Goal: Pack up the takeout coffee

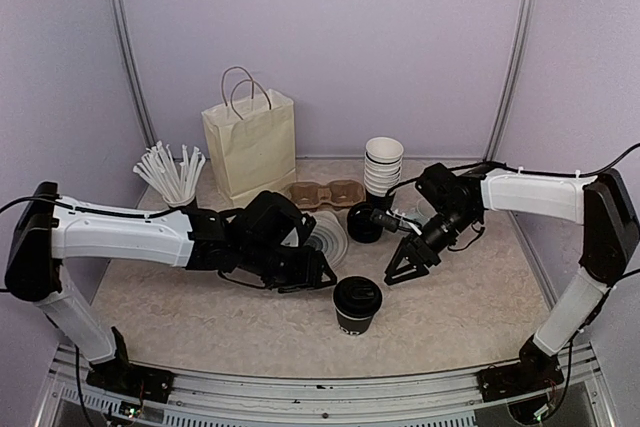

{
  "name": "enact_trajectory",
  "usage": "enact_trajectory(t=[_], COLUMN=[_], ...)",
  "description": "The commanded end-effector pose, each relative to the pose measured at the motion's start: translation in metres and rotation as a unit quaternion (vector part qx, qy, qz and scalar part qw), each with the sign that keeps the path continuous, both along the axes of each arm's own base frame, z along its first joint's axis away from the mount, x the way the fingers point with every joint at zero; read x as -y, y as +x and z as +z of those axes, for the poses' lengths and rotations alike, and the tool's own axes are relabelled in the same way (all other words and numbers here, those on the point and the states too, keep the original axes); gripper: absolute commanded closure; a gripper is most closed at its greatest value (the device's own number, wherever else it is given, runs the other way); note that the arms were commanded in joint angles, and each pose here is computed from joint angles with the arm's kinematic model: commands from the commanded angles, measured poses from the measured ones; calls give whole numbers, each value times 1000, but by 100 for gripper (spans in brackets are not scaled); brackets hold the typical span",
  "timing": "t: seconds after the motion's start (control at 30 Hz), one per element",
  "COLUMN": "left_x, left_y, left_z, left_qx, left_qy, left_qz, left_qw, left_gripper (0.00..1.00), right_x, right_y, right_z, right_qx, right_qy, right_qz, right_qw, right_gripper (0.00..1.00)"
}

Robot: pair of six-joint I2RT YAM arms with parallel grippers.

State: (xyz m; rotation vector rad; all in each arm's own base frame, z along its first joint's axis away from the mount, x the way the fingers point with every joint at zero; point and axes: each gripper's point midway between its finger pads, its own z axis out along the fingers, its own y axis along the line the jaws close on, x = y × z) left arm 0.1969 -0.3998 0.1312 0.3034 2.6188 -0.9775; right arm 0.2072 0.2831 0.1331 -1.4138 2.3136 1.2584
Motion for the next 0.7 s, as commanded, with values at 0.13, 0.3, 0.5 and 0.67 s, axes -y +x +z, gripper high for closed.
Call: enact_trajectory(t=[0.13, 0.3, 0.5, 0.67], left_x=[10, 12, 6, 3], left_y=[-16, -18, -20, -25], left_z=[14, 6, -2, 3], left_qx=[-38, -49, -60, -63], left_qy=[-74, -71, -53, -52], left_qz=[-15, -16, -7, -3], left_qw=[996, 996, 997, 997], left_gripper=[52, 54, 58, 60], right_x=[-7, -12, -14, -15], right_y=[-14, -12, -17, -19], right_z=[-1, -3, -7, -6], right_qx=[-70, -78, -80, -82], right_qy=[35, 38, 35, 37], right_qz=[15, 19, 26, 29], right_qw=[997, 996, 996, 996], right_gripper=[43, 44, 46, 46])
